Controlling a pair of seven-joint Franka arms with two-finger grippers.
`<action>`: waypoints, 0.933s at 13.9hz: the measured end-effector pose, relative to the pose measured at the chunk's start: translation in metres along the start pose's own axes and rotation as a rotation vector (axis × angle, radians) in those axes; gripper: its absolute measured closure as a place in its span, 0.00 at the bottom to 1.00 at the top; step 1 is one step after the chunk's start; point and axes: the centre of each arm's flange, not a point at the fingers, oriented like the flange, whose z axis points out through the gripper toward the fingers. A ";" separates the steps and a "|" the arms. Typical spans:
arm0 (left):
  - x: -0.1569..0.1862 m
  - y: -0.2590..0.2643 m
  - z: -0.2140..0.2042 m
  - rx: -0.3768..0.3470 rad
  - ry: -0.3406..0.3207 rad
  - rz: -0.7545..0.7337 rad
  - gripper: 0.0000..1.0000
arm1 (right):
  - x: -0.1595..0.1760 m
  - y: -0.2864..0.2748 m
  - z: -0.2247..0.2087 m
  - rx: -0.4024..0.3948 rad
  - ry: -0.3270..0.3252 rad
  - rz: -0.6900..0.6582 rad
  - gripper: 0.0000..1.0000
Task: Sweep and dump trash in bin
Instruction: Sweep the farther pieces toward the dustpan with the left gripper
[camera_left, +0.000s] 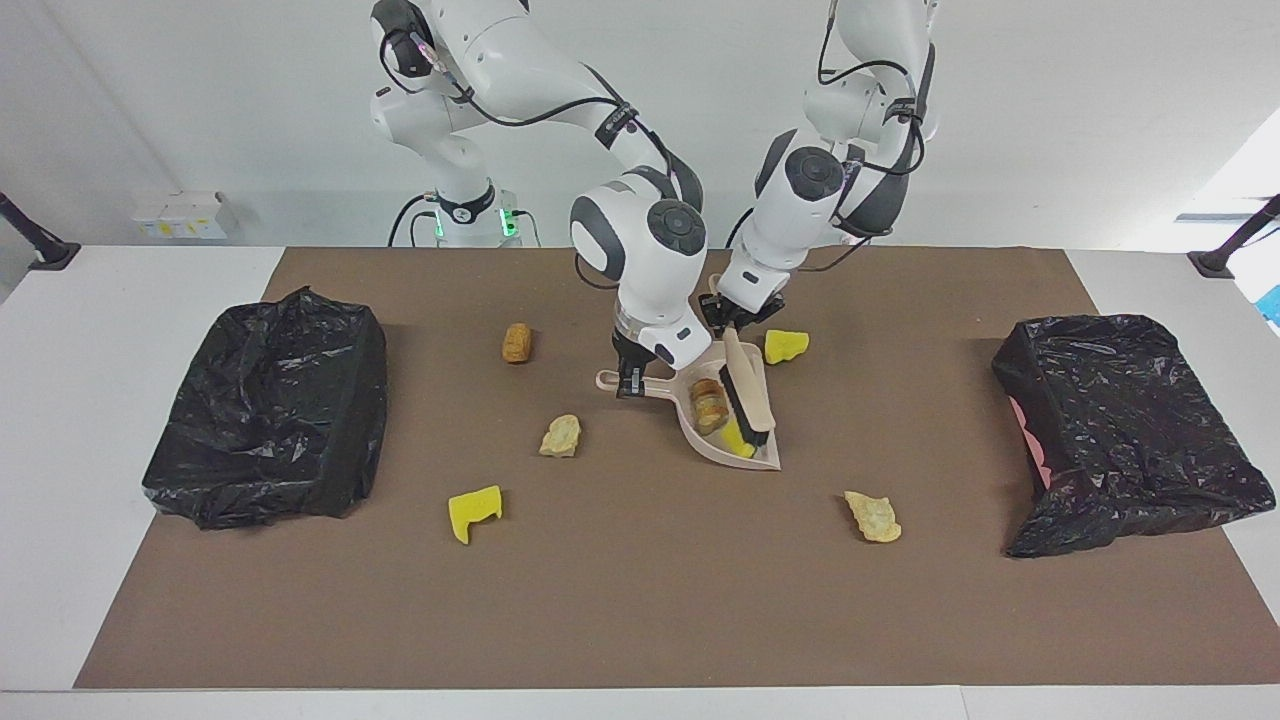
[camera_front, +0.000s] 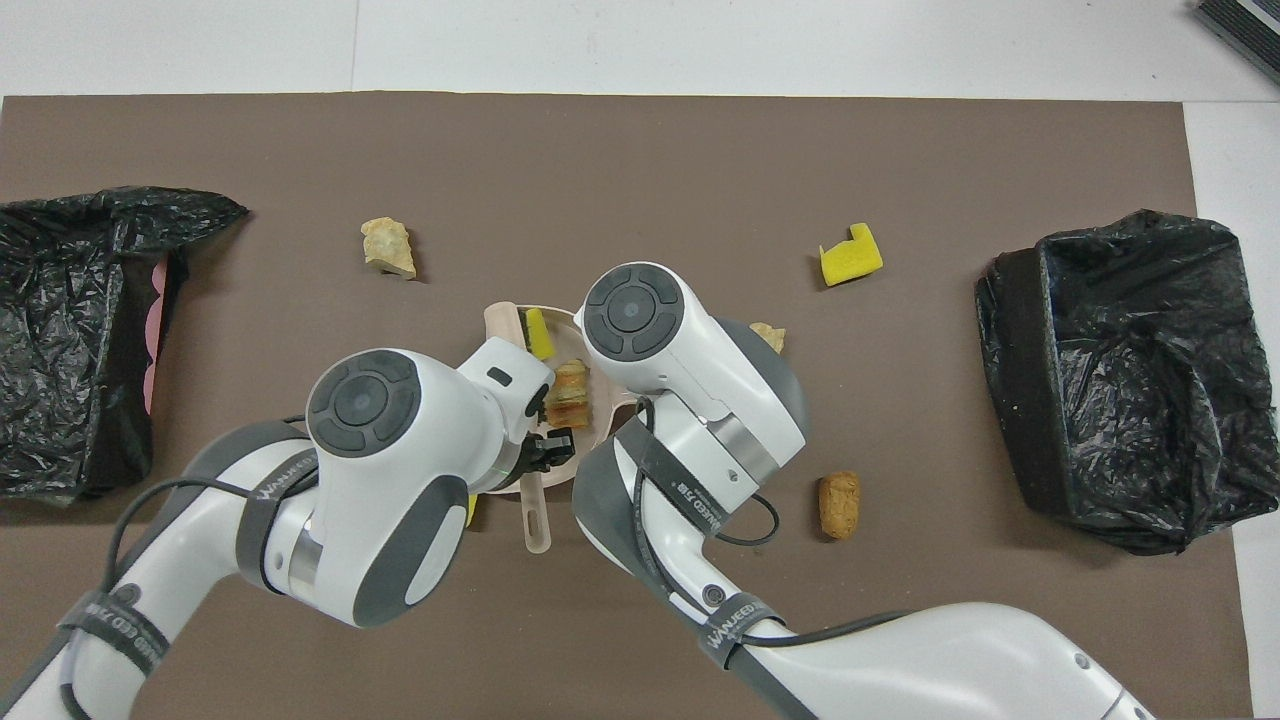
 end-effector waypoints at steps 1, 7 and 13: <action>0.012 -0.012 -0.008 0.022 0.015 -0.007 0.74 | 0.000 0.000 0.000 -0.001 -0.001 0.000 0.68; 0.087 -0.090 -0.028 0.118 0.057 0.113 0.74 | -0.005 0.002 -0.007 -0.048 -0.046 -0.025 0.68; 0.158 -0.158 -0.025 0.207 0.065 0.253 0.74 | -0.011 0.004 -0.004 -0.048 -0.063 -0.083 0.68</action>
